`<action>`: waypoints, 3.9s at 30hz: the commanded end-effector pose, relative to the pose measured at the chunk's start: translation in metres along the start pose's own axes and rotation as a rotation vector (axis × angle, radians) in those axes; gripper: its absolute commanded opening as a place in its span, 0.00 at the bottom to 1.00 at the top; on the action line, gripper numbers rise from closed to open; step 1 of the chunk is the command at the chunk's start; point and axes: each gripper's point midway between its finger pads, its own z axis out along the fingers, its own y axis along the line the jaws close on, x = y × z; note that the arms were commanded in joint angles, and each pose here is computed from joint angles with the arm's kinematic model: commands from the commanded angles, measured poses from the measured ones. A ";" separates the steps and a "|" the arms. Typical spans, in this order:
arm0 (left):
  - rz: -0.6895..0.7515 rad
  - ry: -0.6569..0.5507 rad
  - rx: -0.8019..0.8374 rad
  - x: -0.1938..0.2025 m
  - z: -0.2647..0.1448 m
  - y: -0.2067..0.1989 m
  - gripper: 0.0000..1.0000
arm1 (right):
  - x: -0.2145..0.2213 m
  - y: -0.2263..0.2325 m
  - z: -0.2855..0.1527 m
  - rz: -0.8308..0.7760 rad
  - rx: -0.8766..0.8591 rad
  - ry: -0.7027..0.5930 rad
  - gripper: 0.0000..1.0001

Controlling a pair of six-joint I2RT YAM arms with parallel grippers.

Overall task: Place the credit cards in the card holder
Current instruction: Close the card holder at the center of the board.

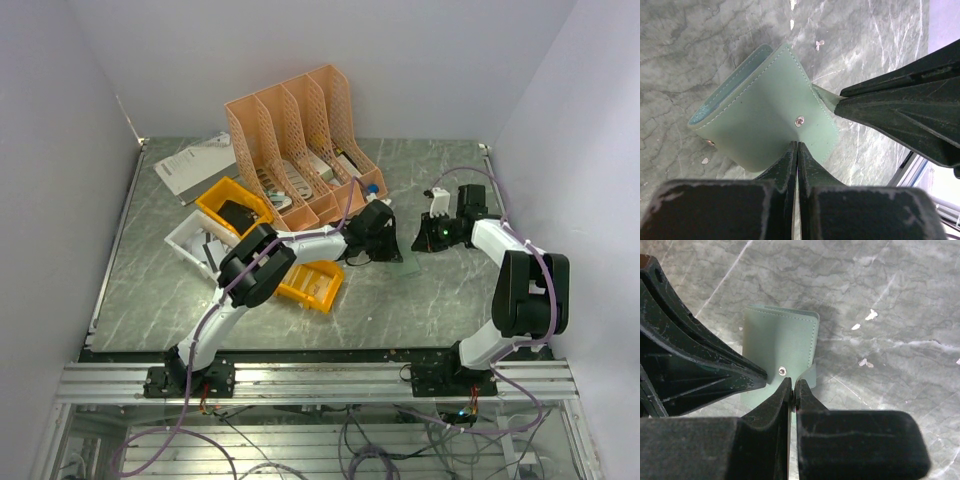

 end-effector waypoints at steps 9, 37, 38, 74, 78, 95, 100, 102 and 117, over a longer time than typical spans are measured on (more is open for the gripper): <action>-0.049 -0.013 -0.009 0.007 0.003 0.018 0.07 | -0.011 0.019 0.023 -0.053 -0.059 0.023 0.06; -0.078 -0.012 0.000 0.011 0.003 0.023 0.07 | -0.027 0.006 -0.005 -0.169 0.085 -0.050 0.32; -0.077 -0.012 0.001 0.011 0.003 0.023 0.07 | -0.026 0.006 -0.005 -0.174 0.088 -0.047 0.32; -0.074 -0.016 0.007 0.008 0.002 0.019 0.07 | 0.001 0.001 0.014 -0.195 0.139 0.084 0.20; -0.073 -0.019 0.010 0.007 0.001 0.018 0.07 | 0.002 0.001 0.011 -0.204 0.150 0.080 0.28; -0.071 -0.018 0.012 0.006 0.001 0.017 0.07 | -0.003 0.002 0.007 -0.208 0.159 0.061 0.13; -0.069 -0.017 0.012 0.006 0.001 0.017 0.07 | -0.007 0.003 0.004 -0.213 0.163 0.043 0.18; -0.070 -0.017 0.013 0.006 0.002 0.017 0.07 | -0.007 0.003 0.004 -0.214 0.163 0.042 0.18; -0.065 -0.019 0.016 0.005 0.000 0.015 0.07 | -0.001 -0.002 0.008 -0.199 0.172 0.070 0.01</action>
